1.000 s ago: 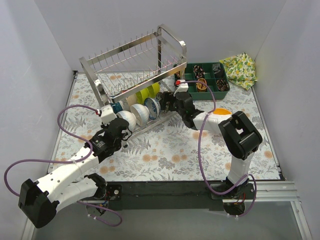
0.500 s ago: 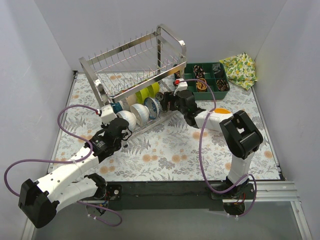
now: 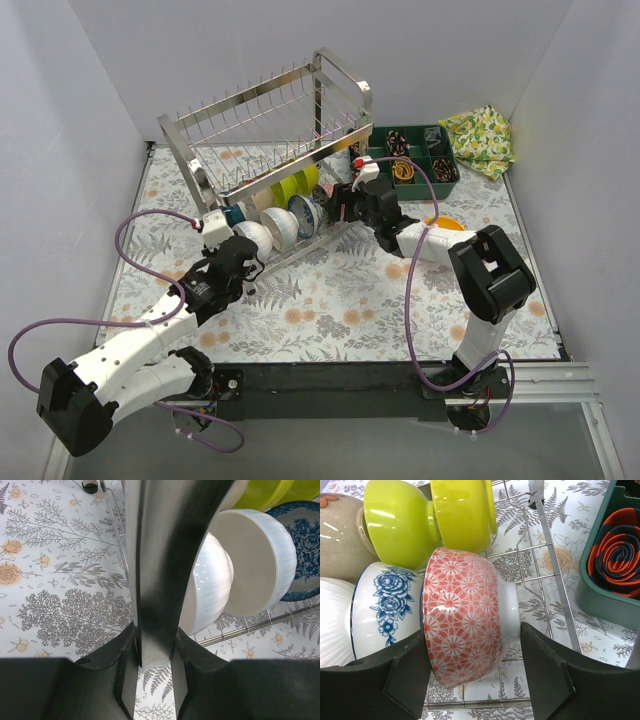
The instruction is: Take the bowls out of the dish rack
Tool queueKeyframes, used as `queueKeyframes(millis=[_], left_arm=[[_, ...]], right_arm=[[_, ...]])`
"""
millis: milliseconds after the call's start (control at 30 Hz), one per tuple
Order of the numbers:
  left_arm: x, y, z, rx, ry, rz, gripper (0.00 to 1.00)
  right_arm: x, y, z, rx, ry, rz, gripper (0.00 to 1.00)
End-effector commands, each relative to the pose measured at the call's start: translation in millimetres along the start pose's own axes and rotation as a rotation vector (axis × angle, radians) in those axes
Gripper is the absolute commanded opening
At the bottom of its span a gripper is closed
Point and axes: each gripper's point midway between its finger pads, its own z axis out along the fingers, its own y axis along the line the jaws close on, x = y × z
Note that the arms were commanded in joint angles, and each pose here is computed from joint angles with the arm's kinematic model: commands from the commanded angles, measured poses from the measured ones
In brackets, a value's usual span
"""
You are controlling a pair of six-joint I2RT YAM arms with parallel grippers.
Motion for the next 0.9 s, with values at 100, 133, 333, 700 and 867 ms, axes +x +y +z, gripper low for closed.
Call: queueKeyframes(millis=[100,133,333,700,867], left_arm=[[-11,23,-8,-0.074,-0.05,-0.01,0.0],[-12,24,-7,-0.077,-0.055,-0.009,0.0],[-10,23,-7,-0.076,-0.05,-0.003,0.0],[-6,15,-6,-0.04,-0.027,-0.005,0.0],[-8,14,-7,-0.033,-0.032,-0.012,0.0]], right_arm=[[-16,35,-8,-0.142,-0.038,-0.018,0.63],[-17,35,-9,-0.146,-0.04,-0.024,0.61],[-26,42,-18,-0.163,-0.065,-0.067,0.43],[-41,40,-25,-0.078,-0.121,-0.14,0.13],[-54,40,-27,-0.064,-0.153,-0.154,0.04]])
